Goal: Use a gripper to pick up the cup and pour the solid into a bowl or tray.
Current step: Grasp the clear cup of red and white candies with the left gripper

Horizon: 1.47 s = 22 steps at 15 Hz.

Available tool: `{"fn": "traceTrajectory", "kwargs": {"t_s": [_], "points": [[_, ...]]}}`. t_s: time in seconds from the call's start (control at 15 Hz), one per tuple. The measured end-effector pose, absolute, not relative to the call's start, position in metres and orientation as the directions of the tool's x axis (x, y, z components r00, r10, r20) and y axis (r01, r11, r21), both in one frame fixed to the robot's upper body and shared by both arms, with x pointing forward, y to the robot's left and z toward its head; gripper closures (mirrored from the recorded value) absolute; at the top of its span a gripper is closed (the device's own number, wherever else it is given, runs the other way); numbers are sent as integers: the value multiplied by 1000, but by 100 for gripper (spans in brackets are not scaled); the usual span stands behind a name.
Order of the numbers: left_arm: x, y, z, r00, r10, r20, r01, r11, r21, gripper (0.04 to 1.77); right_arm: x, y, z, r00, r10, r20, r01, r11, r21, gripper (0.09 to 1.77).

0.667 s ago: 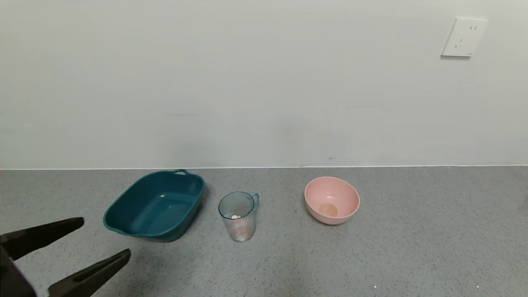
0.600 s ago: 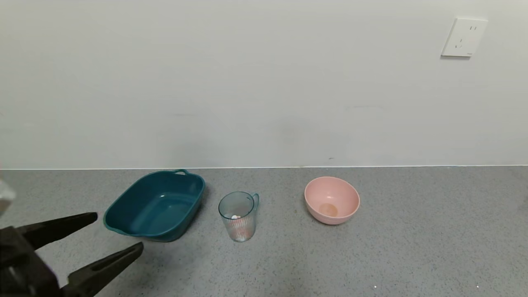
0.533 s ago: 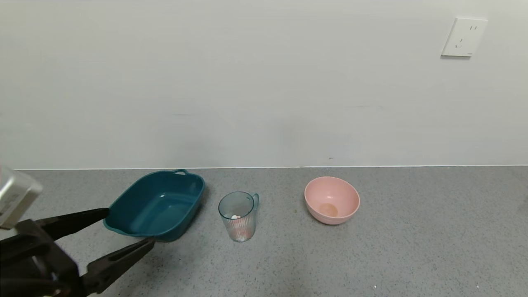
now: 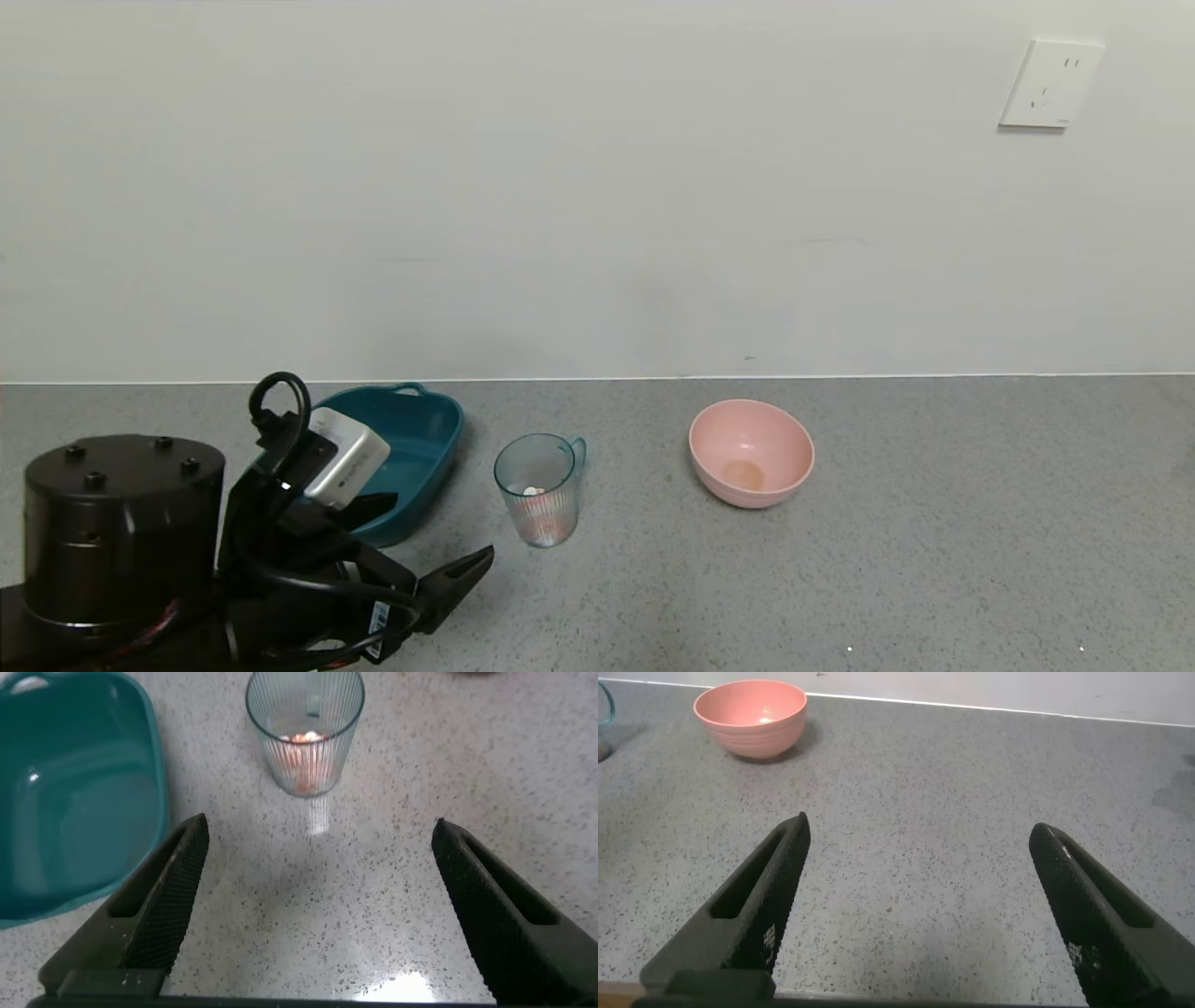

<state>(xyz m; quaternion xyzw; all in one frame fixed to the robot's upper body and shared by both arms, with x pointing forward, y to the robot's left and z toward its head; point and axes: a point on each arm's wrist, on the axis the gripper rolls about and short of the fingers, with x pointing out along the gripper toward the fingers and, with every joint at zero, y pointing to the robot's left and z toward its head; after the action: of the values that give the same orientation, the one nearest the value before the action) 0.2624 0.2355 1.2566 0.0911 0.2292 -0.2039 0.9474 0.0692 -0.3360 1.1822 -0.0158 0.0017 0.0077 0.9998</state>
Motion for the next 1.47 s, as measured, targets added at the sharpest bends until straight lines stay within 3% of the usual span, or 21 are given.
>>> {"fn": "traceTrajectory", "kwargs": {"t_s": [0.33,0.67,0.93,1.47], "points": [[278,215,1226,827,-320,-462,403,911,91,9,69,-336,1182,1000,16,-3,-16,999,-32,15],[297,190,1187,856,-350,-380,406,911,74,9,69,-336,1182,1000,16,-3,-16,999,-32,15],[306,181,1154,844,-341,-413,407,910,82,9,69,-336,1182,1000,15,-4,-15,999,-32,15],[342,170,1143,862,-302,-407,370,924,98,9,69,-336,1182,1000,15,-4,-15,999,-32,15]]}}
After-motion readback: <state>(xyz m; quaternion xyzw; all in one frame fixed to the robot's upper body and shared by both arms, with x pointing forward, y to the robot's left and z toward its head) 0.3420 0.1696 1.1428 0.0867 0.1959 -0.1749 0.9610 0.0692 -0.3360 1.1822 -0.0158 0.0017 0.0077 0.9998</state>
